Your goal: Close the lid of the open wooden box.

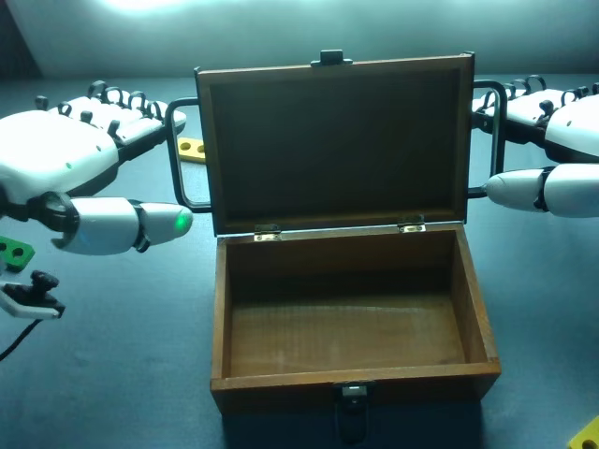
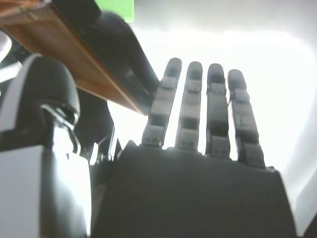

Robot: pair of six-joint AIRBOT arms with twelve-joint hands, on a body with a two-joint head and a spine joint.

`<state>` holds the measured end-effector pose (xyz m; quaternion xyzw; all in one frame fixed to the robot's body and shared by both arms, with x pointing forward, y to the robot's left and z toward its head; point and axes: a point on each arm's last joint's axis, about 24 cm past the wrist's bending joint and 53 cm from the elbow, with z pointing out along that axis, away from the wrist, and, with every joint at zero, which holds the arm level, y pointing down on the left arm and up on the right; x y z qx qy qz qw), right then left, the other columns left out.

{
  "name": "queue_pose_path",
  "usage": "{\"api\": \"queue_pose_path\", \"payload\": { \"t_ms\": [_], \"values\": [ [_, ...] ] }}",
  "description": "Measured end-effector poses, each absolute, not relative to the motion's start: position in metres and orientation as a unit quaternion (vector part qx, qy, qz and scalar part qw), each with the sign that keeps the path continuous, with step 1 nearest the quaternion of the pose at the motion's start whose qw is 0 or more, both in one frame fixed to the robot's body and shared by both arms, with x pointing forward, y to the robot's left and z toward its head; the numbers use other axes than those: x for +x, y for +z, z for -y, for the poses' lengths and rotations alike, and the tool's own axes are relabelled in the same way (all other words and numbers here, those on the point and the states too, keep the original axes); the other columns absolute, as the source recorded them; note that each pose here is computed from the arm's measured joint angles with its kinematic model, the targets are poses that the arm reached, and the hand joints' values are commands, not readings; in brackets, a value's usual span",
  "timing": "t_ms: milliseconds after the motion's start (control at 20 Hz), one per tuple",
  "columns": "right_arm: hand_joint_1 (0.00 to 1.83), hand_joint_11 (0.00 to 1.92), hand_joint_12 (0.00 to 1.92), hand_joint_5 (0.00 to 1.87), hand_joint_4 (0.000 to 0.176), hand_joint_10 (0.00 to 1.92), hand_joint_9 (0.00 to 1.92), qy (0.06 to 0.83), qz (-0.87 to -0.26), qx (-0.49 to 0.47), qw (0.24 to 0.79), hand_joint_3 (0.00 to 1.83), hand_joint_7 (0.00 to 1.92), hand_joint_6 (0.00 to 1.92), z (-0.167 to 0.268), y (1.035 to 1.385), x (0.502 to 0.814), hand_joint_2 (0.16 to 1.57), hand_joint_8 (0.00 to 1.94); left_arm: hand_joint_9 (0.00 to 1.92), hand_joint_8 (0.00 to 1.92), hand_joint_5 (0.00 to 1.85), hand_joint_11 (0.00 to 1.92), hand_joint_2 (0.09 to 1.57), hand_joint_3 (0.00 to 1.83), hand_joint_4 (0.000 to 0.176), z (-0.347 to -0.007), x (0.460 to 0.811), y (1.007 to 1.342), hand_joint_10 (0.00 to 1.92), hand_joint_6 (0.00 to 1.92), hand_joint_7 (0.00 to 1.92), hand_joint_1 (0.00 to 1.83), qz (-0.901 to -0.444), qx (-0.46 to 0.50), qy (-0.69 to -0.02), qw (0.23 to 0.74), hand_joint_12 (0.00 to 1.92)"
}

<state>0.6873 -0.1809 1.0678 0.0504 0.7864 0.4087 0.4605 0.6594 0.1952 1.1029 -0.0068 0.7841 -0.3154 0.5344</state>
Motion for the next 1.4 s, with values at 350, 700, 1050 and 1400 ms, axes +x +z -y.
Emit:
{"api": "queue_pose_path", "payload": {
  "t_ms": [350, 700, 1050, 1400],
  "values": [
    [0.31, 0.04, 0.01, 0.00, 0.063, 0.00, 0.00, 0.416, -0.783, 0.046, 0.459, 0.00, 0.00, 0.00, 0.182, 1.072, 0.678, 1.17, 0.00, 0.05, 0.01, 0.07, 0.05, 1.21, 0.00, 0.000, -0.194, 0.652, 1.115, 0.01, 0.02, 0.05, 0.00, -0.769, -0.013, -0.337, 0.544, 0.02],
    [0.42, 0.01, 0.01, 0.00, 0.047, 0.00, 0.00, 0.454, -0.767, 0.050, 0.450, 0.00, 0.00, 0.00, 0.178, 1.081, 0.654, 1.03, 0.00, 0.04, 0.00, 0.06, 0.06, 1.21, 0.00, 0.000, -0.192, 0.642, 1.121, 0.00, 0.00, 0.03, 0.00, -0.758, -0.018, -0.359, 0.544, 0.03],
    [0.42, 0.00, 0.00, 0.00, 0.066, 0.00, 0.00, 0.488, -0.744, 0.053, 0.454, 0.00, 0.00, 0.00, 0.174, 1.097, 0.642, 0.99, 0.00, 0.05, 0.00, 0.06, 0.09, 1.23, 0.00, 0.000, -0.197, 0.618, 1.121, 0.01, 0.01, 0.02, 0.00, -0.758, -0.019, -0.367, 0.539, 0.04],
    [0.51, 0.00, 0.00, 0.00, 0.049, 0.00, 0.00, 0.507, -0.733, 0.049, 0.451, 0.00, 0.00, 0.00, 0.170, 1.105, 0.629, 1.00, 0.00, 0.03, 0.01, 0.06, 0.07, 1.25, 0.01, 0.000, -0.201, 0.612, 1.123, 0.01, 0.00, 0.03, 0.00, -0.754, -0.023, -0.372, 0.541, 0.04]
  ]
}}
